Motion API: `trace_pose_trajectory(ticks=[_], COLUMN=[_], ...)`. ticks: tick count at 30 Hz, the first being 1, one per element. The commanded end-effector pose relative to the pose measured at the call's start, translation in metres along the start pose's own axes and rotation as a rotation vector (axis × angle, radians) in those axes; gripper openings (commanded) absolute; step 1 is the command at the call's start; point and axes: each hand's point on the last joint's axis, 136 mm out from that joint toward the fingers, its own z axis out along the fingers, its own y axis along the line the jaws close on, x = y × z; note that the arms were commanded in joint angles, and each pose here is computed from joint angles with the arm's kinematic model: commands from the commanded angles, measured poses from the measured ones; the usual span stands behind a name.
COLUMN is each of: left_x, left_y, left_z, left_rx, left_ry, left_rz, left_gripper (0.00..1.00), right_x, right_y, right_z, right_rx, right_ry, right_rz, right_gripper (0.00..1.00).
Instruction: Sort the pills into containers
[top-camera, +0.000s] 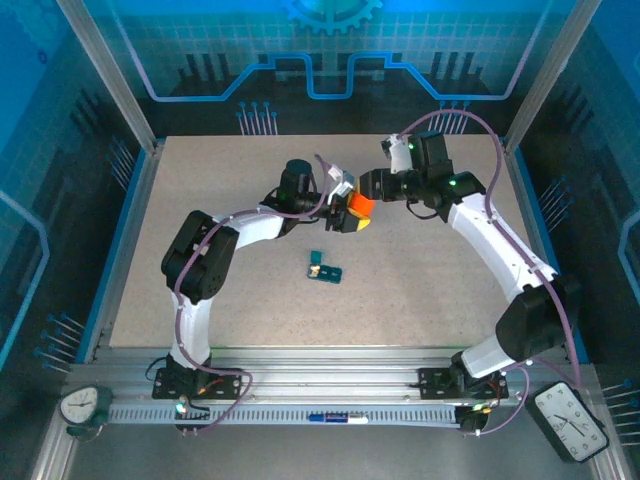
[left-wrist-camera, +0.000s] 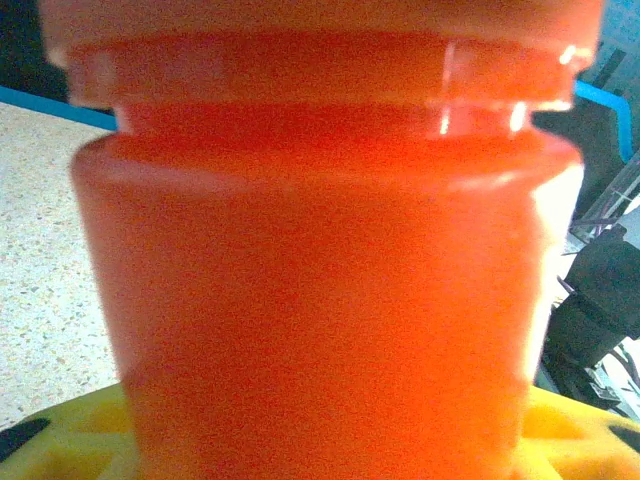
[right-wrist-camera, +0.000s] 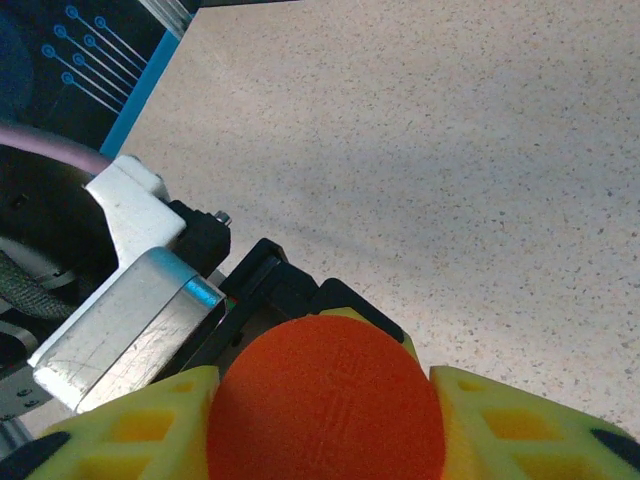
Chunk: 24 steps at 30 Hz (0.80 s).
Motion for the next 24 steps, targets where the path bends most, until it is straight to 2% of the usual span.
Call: trace_pose_trajectory(ticks=[1,4,7,11,15,24], left_x=[-0.04,-0.04,-0.039,-0.036,-0.033,-0.033], left_y=[-0.01,-0.011,-0.011,-0.013,-0.017,-0.019], left_z=[-0.005,-0.005,-0.004,-0.003,-0.003,-0.003], left_rx=[-0.001,0.007,0.019,0.04,0.06,0.084], left_ry=[-0.069,-0.067,-0.066,-0.06,-0.054,-0.047], left_rz=[0.167,0.165,0.162,0.149,0.134,0.114], left_gripper=[0.0,0.0,0.0,0.0,0.0,0.0], right_x=[0.005,-0.014,-0.018,-0.022,-0.02,-0.021], right_y=[-0.003,0.008,0.015,0.011,0.008,0.016], right_z=[-0.011,-0.039,-0.057,-0.063,-0.055,-0.036], right_rx=[-0.035,-0.127,-0.182,-0.181,-0.196,-0.263], right_ry=[0.028,-0.03,-0.048,-0.056,-0.011,0.1], right_rz=[0.054,-0.005,-0.115,-0.227,-0.324,-0.358], right_gripper=[0.62,0.75,0.8,0.8,0.8,0.8])
